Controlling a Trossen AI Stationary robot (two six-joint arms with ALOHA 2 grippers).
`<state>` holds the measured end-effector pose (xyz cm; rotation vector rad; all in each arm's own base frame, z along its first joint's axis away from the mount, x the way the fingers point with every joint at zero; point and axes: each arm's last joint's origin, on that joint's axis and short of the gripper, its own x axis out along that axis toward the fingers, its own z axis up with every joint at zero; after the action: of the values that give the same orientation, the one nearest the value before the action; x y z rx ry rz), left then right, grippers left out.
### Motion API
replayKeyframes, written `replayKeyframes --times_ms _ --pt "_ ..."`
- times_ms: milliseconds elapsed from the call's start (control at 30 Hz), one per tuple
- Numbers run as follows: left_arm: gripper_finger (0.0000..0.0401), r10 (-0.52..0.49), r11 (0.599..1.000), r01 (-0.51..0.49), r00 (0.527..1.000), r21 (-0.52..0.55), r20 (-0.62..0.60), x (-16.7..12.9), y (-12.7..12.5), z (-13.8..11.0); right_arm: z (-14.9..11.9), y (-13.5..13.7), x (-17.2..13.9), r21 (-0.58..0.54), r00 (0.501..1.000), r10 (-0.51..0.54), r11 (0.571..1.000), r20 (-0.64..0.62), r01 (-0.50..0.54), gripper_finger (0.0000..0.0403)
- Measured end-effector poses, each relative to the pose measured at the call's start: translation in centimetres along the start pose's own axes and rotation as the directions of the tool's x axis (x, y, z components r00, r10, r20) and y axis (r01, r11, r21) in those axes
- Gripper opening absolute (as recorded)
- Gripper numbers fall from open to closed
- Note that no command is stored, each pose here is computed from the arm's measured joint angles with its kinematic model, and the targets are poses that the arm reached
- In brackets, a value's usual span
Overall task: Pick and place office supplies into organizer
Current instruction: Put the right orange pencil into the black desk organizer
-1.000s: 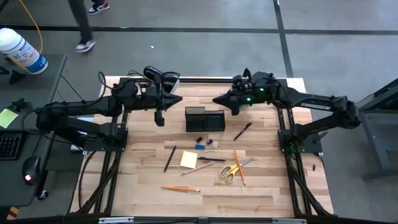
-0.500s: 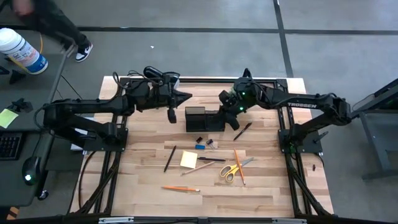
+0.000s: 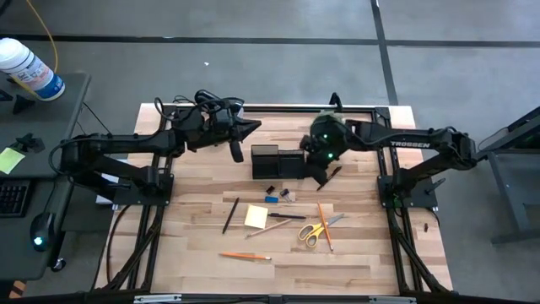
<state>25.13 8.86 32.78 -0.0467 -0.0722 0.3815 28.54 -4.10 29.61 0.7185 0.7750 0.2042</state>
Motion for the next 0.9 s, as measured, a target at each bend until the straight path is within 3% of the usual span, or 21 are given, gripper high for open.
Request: replayKeyframes --times_ms 233,400,500,633,733,900 --pt "0.0001 -0.028 0.999 0.028 1.000 0.031 -0.012 0.2 0.0 -0.3 -2.1 -0.8 0.5 0.206 0.977 -0.047 0.974 -0.210 0.091 0.0012" --pt "0.0001 -0.030 0.994 0.033 0.999 0.106 -0.029 0.4 -0.1 -0.6 -3.1 -0.4 1.9 0.185 0.951 -0.183 0.955 -0.248 0.232 0.0011" --pt "0.0001 -0.029 0.994 0.033 0.999 0.101 -0.038 0.6 -0.1 -0.9 -3.8 -0.6 3.2 0.202 0.912 -0.314 0.907 -0.262 0.370 0.0012" --pt "0.0001 -0.034 0.994 0.038 0.999 0.102 -0.042 0.6 -0.1 -0.9 -5.1 -1.0 4.9 0.220 0.839 -0.409 0.836 -0.360 0.502 0.0012" --pt "0.0001 -0.046 0.994 0.050 0.998 0.102 -0.043 0.6 -0.1 -0.9 -6.2 -1.6 6.0 0.237 0.777 -0.427 0.786 -0.462 0.572 0.0012" --pt "0.0001 -0.047 0.993 0.052 0.998 0.102 -0.043 0.6 -0.1 -0.9 -7.5 -1.3 8.1 0.233 0.726 -0.462 0.738 -0.509 0.634 0.0012"
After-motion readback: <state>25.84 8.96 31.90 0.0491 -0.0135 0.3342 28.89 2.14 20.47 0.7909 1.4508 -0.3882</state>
